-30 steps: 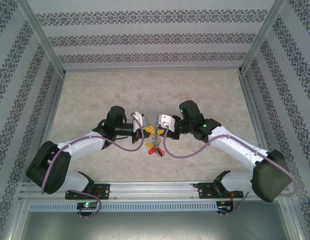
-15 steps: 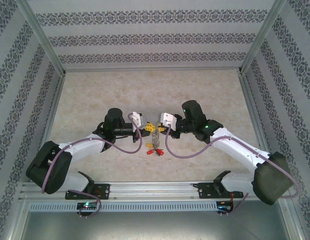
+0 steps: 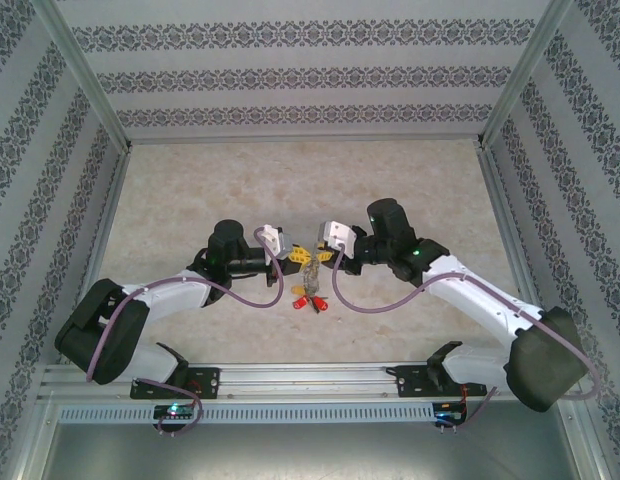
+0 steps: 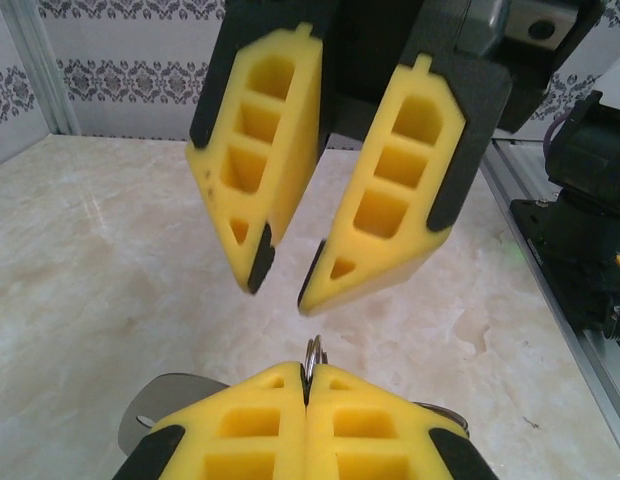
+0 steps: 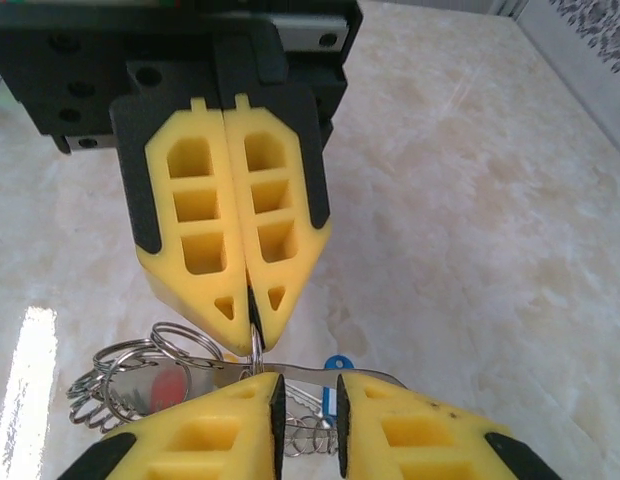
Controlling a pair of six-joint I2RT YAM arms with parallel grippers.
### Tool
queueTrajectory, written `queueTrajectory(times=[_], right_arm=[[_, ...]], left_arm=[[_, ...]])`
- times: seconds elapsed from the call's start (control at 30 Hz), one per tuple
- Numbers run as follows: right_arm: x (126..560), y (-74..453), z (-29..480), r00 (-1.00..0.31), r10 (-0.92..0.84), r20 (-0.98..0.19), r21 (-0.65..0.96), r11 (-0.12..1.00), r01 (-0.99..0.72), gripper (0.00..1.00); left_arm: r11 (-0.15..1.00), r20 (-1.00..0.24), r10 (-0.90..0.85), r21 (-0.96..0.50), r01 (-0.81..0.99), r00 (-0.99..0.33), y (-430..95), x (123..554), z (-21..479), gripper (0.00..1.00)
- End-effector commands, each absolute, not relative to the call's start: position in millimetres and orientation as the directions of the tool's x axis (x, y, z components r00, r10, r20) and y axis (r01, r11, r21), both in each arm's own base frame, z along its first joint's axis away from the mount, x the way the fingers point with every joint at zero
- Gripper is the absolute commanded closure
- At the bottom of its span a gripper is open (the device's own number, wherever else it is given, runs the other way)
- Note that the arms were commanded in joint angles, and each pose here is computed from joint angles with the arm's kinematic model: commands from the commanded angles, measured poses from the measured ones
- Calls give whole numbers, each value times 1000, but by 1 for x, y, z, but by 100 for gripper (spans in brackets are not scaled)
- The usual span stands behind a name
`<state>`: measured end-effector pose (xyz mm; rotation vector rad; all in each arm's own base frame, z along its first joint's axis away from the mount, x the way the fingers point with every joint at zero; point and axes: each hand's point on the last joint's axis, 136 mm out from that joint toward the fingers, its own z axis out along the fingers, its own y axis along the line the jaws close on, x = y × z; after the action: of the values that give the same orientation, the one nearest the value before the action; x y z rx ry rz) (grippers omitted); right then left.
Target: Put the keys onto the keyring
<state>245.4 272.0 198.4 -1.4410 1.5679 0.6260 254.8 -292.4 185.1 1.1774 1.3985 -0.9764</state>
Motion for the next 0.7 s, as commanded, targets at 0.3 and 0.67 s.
queueTrajectory(times=[0.3, 0.67], right_arm=[[237, 275, 189, 12, -490, -871, -107, 166, -980, 74], [239, 282, 181, -8, -486, -874, -68, 139, -988, 79]], left_arm=[[165, -995, 68, 87, 982, 77, -298, 251, 204, 100], [180, -994, 52, 104, 978, 96, -297, 252, 211, 100]])
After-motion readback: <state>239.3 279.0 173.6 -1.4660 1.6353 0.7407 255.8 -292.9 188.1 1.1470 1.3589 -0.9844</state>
